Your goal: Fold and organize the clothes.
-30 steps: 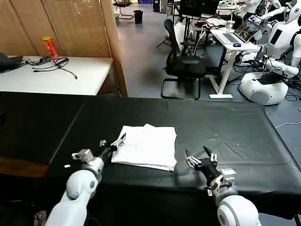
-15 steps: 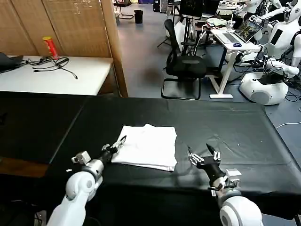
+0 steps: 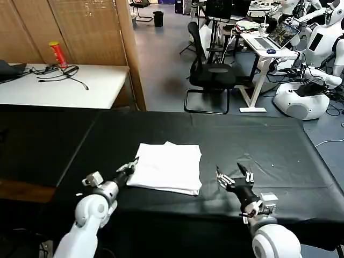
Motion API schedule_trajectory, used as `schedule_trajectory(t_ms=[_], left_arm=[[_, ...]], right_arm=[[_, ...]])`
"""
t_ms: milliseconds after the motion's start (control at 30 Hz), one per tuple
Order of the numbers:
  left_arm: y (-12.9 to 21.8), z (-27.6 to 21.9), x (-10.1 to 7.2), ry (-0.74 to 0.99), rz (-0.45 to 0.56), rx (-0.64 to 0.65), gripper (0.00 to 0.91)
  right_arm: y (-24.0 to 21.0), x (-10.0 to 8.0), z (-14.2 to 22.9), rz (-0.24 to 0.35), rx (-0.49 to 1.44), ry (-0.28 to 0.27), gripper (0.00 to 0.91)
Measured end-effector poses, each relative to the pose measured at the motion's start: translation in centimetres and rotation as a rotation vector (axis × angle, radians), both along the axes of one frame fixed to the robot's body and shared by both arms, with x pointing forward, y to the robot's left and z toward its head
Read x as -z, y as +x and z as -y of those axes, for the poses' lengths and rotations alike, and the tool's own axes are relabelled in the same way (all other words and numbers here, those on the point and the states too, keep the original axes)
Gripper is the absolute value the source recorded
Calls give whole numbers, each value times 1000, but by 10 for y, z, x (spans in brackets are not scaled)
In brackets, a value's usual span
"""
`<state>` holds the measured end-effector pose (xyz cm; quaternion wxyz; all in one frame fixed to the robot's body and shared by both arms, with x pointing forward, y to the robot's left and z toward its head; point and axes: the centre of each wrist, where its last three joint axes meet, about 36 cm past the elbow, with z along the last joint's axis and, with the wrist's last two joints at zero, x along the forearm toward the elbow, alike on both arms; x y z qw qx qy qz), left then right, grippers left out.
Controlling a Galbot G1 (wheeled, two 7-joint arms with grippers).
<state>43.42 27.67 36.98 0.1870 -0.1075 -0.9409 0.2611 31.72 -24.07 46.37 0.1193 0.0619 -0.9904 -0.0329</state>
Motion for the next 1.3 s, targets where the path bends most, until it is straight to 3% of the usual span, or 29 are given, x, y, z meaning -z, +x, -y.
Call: schedule_trajectory(t_ms=[267,700,800,867,1000,1200,1233,1267,1300], left_arm=[[8,-23,-44,400,100,24,0],[-2,-124,-151,943,273,10,0],[-4,-133,-178,1030,301,-3,0],[-7,-128,-187,1049,314,-5,0],[-18,-101,-184,1044,342,25,0],[-35,-36,-134,823,258,68,0],[-37,-24,-126,773,239,76,254],[-38,-12,-118,726,229,85,878],[-39,0,-112,682,226,99,878]], right_arm=[[9,3,5,2,16,-8,878],[22,8,0,3,9,0,878],[23,10,-1,0,9,5,878],[22,12,-2,-3,10,9,878],[20,15,-3,-11,8,7,878],[17,17,-1,-20,13,-1,878],[17,17,-1,-23,11,6,878],[18,18,-1,-27,8,12,878],[19,18,0,-34,2,17,878]])
